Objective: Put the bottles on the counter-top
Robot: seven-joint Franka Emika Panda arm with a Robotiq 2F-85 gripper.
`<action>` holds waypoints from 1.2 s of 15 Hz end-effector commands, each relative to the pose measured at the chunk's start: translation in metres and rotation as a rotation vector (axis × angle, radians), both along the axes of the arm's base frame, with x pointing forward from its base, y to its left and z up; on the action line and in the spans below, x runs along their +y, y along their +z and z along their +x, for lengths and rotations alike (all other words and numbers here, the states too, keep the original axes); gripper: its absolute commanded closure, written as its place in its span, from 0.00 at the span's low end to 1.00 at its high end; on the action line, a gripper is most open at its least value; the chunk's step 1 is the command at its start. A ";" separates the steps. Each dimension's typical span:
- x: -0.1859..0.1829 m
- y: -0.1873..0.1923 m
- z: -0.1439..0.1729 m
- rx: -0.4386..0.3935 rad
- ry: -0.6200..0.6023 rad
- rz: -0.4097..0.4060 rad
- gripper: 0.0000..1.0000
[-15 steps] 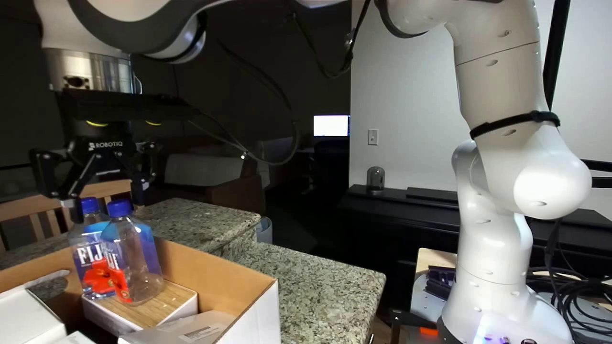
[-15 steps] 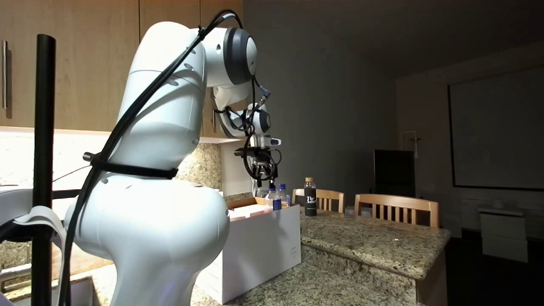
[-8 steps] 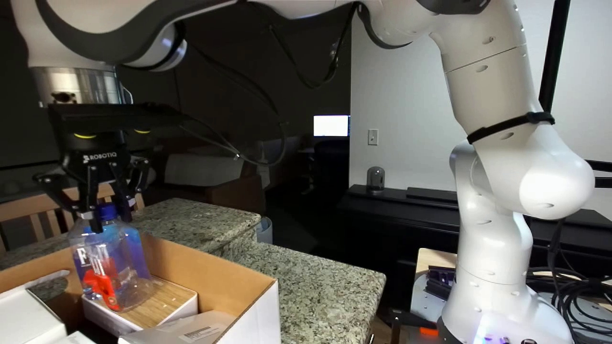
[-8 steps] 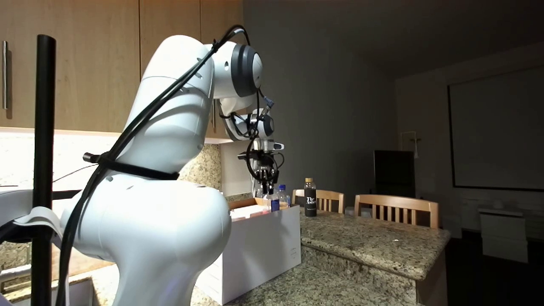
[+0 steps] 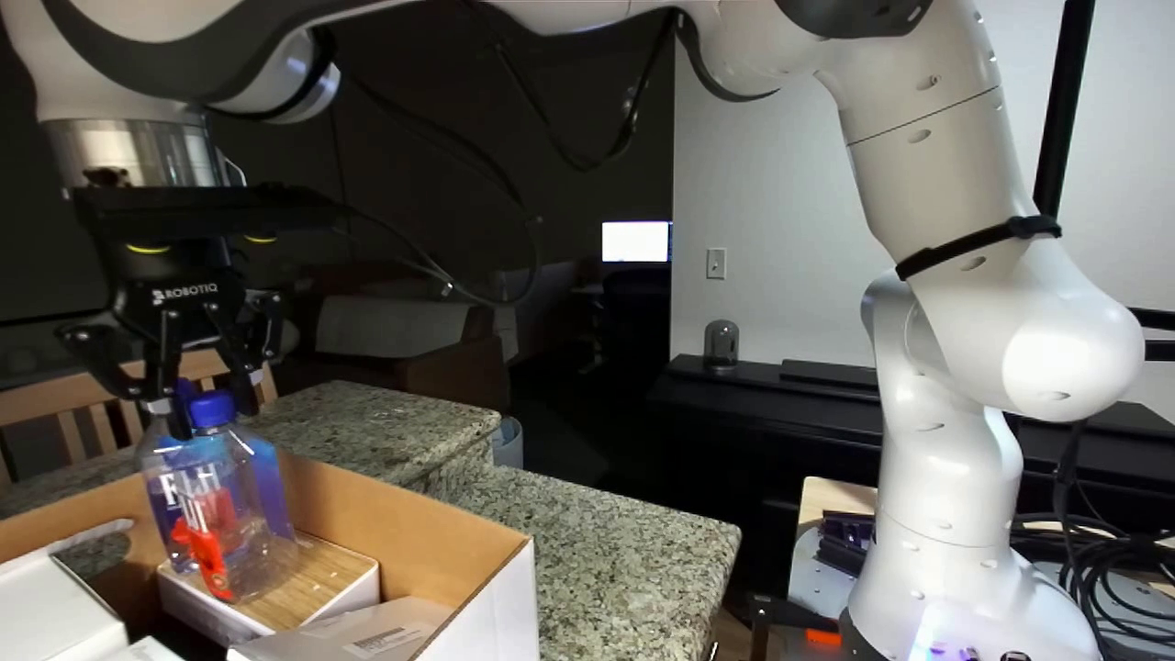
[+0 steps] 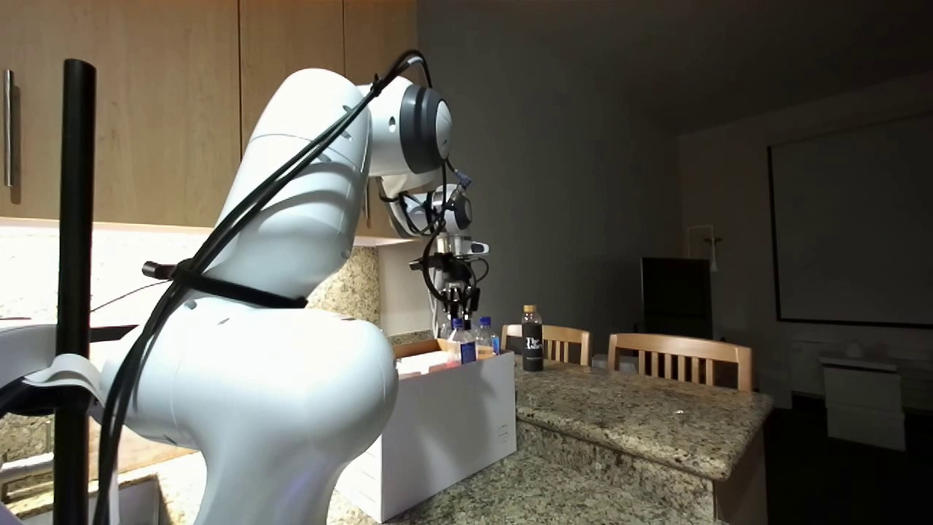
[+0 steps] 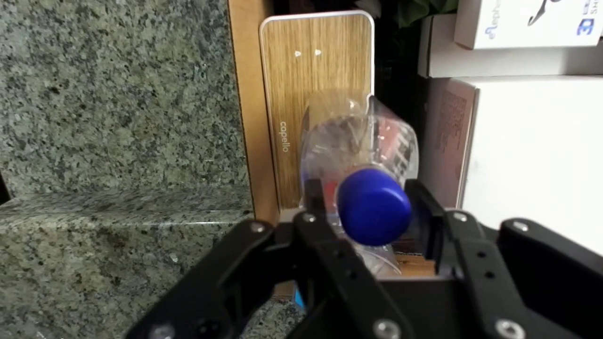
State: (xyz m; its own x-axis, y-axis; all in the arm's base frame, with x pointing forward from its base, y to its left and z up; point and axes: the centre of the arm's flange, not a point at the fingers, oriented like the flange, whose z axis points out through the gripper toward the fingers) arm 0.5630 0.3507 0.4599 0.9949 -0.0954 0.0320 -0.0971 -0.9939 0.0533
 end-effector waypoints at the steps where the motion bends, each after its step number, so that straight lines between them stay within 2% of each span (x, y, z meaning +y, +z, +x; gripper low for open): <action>1: 0.001 0.000 0.005 0.020 -0.038 -0.013 0.21; 4: 0.000 -0.004 0.009 0.033 -0.040 -0.007 0.03; 5: 0.000 -0.004 0.009 0.034 -0.043 -0.010 0.47; 6: -0.001 -0.004 0.009 0.037 -0.044 -0.010 0.41; 7: -0.001 -0.004 0.010 0.039 -0.046 -0.011 0.42; 14: 0.001 0.005 0.008 0.045 -0.053 -0.029 0.87; 18: 0.003 0.009 0.005 0.063 -0.058 -0.038 0.85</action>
State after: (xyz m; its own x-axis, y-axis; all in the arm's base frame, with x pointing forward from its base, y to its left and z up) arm 0.5697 0.3504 0.4637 0.9929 -0.1188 -0.0041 -0.1180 -0.9895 0.0836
